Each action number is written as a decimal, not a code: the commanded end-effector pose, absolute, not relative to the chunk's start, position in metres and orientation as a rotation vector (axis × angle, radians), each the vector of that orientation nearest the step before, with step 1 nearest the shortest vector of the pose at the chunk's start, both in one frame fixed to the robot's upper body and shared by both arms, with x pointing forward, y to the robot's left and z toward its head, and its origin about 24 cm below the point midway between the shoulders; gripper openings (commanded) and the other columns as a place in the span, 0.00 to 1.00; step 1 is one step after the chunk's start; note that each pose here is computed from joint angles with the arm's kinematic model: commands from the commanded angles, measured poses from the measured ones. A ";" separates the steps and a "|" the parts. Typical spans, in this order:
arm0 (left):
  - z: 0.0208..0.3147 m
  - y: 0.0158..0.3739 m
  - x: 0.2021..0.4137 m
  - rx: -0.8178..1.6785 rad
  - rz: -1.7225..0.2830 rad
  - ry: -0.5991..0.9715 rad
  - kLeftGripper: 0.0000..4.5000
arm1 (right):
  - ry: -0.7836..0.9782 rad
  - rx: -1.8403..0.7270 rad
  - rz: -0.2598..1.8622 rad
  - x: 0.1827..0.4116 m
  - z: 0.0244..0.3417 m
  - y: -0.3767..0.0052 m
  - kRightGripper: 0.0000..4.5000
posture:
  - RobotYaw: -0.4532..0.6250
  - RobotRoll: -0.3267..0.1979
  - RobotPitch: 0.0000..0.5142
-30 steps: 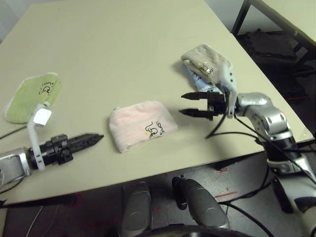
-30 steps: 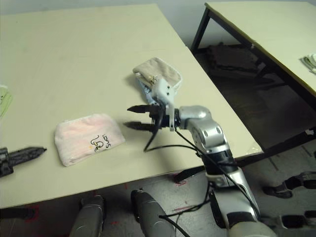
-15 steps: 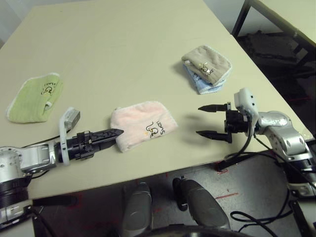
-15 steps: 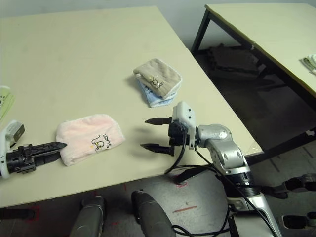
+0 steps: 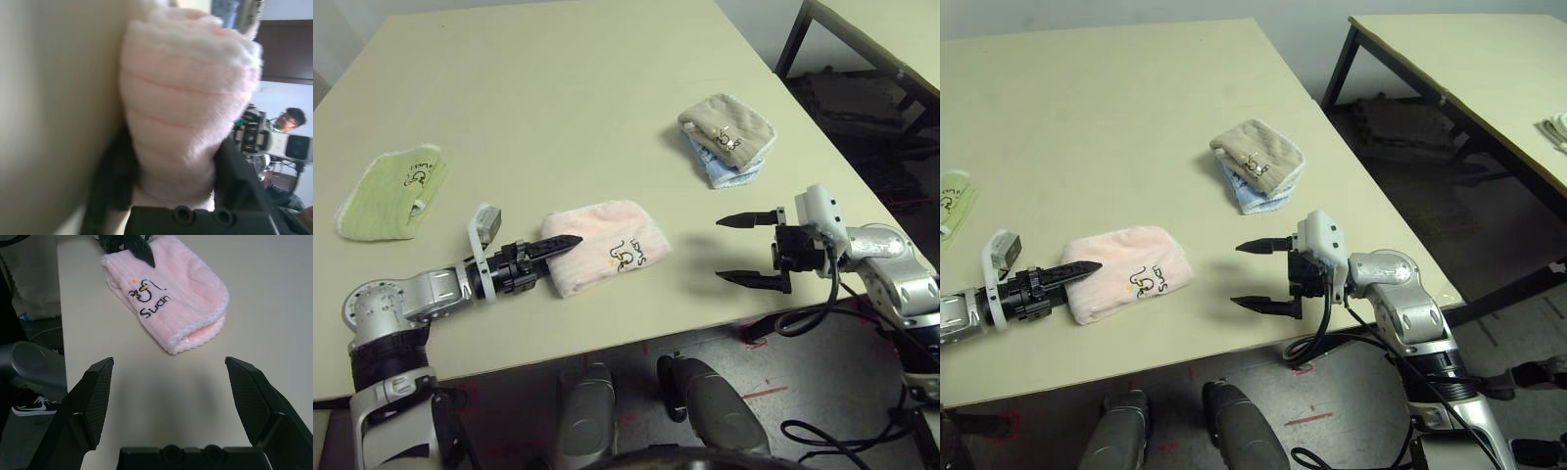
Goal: Fold the towel and set it aside.
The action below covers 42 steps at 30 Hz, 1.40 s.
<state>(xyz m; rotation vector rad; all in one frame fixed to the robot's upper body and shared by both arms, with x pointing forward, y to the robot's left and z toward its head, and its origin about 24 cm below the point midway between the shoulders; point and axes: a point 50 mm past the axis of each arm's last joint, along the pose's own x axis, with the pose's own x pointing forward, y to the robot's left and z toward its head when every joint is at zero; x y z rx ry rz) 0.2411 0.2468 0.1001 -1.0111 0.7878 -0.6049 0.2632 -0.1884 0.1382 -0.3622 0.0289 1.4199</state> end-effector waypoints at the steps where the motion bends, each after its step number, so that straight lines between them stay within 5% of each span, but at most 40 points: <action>1: 0.096 0.248 0.239 -1.027 -0.591 0.799 0.24 | 0.021 -0.358 1.414 0.261 0.137 -0.190 1.00 | 0.33 0.62 0.38; 5: 0.109 0.252 0.245 -1.006 -0.604 0.753 0.00 | 0.013 -0.343 1.411 0.263 0.137 -0.188 1.00 | 0.33 0.62 0.38; 11: 0.144 0.262 0.257 -0.899 -0.631 0.696 0.00 | 0.008 -0.331 1.416 0.264 0.136 -0.186 1.00 | 0.34 0.62 0.37; 19: 0.214 0.286 0.277 -0.771 -0.589 0.445 0.00 | 0.003 -0.321 1.411 0.267 0.134 -0.184 1.00 | 0.35 0.62 0.36; 26: 0.255 0.331 0.274 -0.723 -0.419 0.178 0.00 | -0.001 -0.318 1.402 0.268 0.134 -0.184 1.00 | 0.36 0.62 0.35; 37: 0.253 0.409 0.252 -0.664 -0.052 -0.142 0.00 | -0.008 -0.300 1.395 0.270 0.134 -0.181 1.00 | 0.40 0.62 0.35; 42: 0.223 0.436 0.247 -0.697 0.078 -0.254 0.00 | -0.010 -0.282 1.393 0.272 0.134 -0.180 1.00 | 0.40 0.62 0.34</action>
